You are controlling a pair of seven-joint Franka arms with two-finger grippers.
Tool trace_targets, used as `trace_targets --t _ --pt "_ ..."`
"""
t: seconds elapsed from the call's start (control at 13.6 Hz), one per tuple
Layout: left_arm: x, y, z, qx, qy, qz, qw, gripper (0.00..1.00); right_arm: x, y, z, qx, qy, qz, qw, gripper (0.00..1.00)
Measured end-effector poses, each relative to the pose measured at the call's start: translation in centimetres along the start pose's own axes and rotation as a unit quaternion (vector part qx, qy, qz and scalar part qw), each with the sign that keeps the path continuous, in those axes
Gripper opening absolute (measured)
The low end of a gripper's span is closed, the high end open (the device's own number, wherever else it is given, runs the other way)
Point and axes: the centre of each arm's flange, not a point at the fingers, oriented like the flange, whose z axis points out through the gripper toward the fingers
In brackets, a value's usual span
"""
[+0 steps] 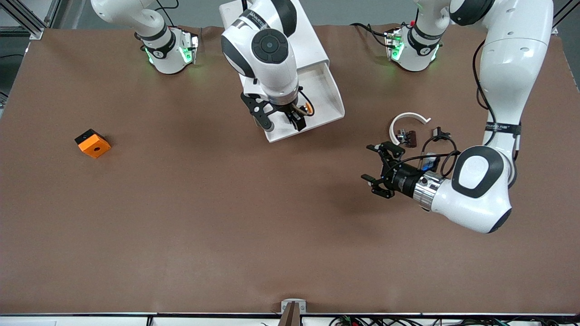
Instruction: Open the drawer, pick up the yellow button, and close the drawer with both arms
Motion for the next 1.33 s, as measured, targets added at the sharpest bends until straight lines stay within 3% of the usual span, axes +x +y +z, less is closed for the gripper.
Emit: trace_targets --t 0.15,0.37,0.52,0.59,0.74,0.88,0.96,1.1,1.33 --pt "0.2 -0.4 -0.2 -0.019 0.063 0.076 0.995 1.0 -0.4 -0.1 1.2 -0.008 0.002 -0.003 1.0 1.0" --pt "0.2 -1.2 -1.2 -0.032 0.146 0.2 0.968 1.0 -0.8 -0.2 2.3 -0.015 0.003 -0.005 1.0 1.0" --pt "0.4 -1.8 -2.7 -0.038 0.212 0.288 0.933 1.0 -0.8 -0.2 2.3 -0.016 0.003 -0.005 1.0 1.0" --pt "0.2 -2.3 -3.3 -0.037 0.242 0.326 0.913 1.0 -0.8 -0.2 2.3 -0.016 0.003 -0.005 1.0 0.9" --pt "-0.7 -3.2 -3.6 -0.03 0.276 0.367 0.888 1.0 -0.8 -0.2 2.4 -0.016 0.002 -0.005 1.0 0.74" --pt "-1.4 -3.6 -3.0 -0.014 0.311 0.404 0.86 1.0 -0.8 -0.2 2.4 -0.016 0.002 -0.005 1.0 0.64" --pt "-2.1 -3.8 -2.5 -0.001 0.328 0.432 0.84 1.0 -0.9 -0.2 2.5 -0.017 0.002 -0.006 1.0 0.64" --pt "-4.4 -4.7 -0.7 0.016 0.346 0.482 0.805 1.0 -1.2 -0.2 2.9 -0.02 0.003 -0.008 1.0 0.42" --pt "-6.6 -5.8 2.4 0.015 0.353 0.517 0.78 1.0 -1.7 -0.1 2.9 -0.02 0.003 -0.012 1.0 0.41"
